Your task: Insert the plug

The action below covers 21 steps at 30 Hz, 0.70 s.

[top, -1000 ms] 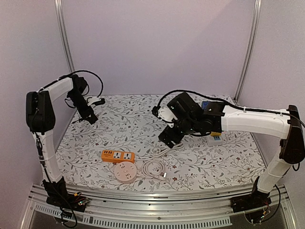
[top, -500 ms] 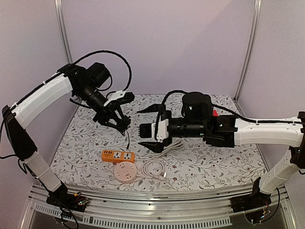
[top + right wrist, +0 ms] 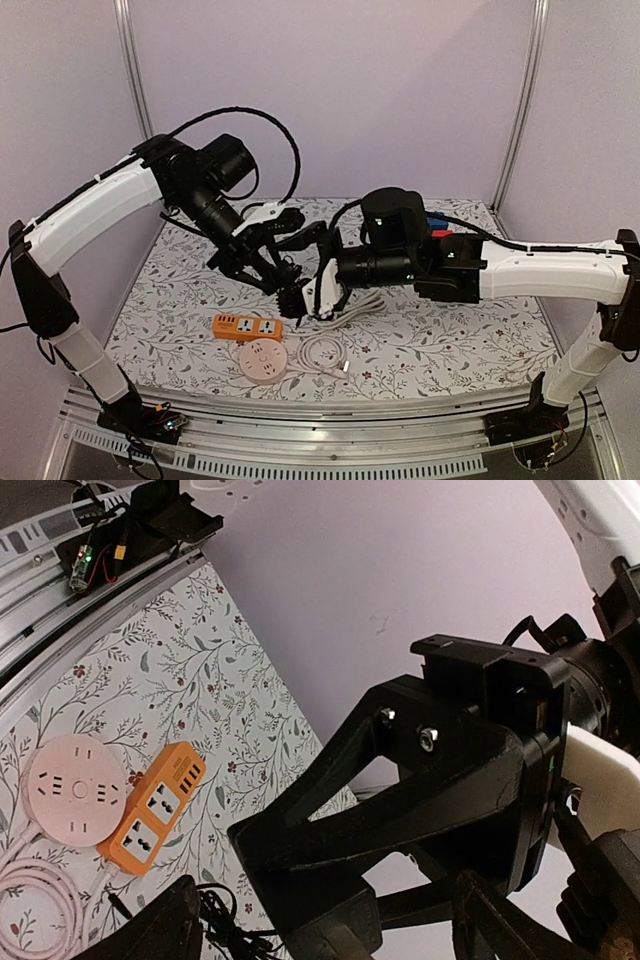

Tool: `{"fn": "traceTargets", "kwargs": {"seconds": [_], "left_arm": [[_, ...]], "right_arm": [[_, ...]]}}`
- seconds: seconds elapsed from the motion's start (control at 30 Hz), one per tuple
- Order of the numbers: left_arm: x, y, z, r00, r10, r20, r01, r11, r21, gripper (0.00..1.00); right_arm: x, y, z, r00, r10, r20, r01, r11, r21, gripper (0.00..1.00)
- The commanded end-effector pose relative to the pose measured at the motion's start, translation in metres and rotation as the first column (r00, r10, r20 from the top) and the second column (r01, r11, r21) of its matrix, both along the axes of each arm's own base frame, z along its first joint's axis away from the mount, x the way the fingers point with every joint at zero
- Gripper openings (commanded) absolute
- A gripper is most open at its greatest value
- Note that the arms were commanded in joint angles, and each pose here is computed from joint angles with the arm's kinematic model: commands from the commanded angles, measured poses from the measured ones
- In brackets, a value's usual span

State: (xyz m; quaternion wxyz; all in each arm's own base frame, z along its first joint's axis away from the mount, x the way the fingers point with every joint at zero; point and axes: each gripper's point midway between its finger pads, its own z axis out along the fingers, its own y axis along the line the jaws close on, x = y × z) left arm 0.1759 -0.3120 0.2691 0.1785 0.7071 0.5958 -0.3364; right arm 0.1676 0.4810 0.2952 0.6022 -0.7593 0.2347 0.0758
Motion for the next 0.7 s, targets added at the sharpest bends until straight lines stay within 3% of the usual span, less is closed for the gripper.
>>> {"fn": "traceTargets", "kwargs": {"seconds": [0.0, 0.4, 0.5, 0.57, 0.63, 0.67], "left_arm": [[-0.054, 0.042, -0.014, 0.971, 0.017, -0.237, 0.046, 0.965, 0.258, 0.00], [-0.055, 0.035, -0.021, 0.973, 0.001, -0.233, 0.066, 0.958, 0.280, 0.00], [-0.055, 0.035, -0.024, 0.972, 0.003, -0.235, 0.067, 0.955, 0.289, 0.00], [-0.056, 0.036, -0.025, 0.972, 0.005, -0.236, 0.067, 0.953, 0.297, 0.00], [-0.057, 0.039, -0.024, 0.973, 0.002, -0.231, 0.069, 0.951, 0.300, 0.00], [-0.055, 0.040, -0.024, 0.975, 0.012, -0.222, 0.058, 0.950, 0.306, 0.13]], "right_arm": [[0.004, -0.006, -0.027, 0.997, 0.003, 0.074, 0.010, 0.986, -0.167, 0.80], [-0.008, 0.002, -0.033, 0.991, 0.077, 0.110, -0.049, 0.969, -0.242, 0.50], [-0.007, 0.005, -0.035, 0.993, 0.065, 0.101, -0.039, 0.968, -0.248, 0.30], [-0.006, 0.006, -0.034, 0.995, 0.049, 0.084, -0.027, 0.970, -0.243, 0.03], [-0.004, 0.006, -0.028, 0.999, 0.012, 0.050, 0.000, 0.975, -0.223, 0.00], [0.000, 0.005, -0.024, 0.999, -0.022, 0.029, 0.028, 0.978, -0.207, 0.00]]}}
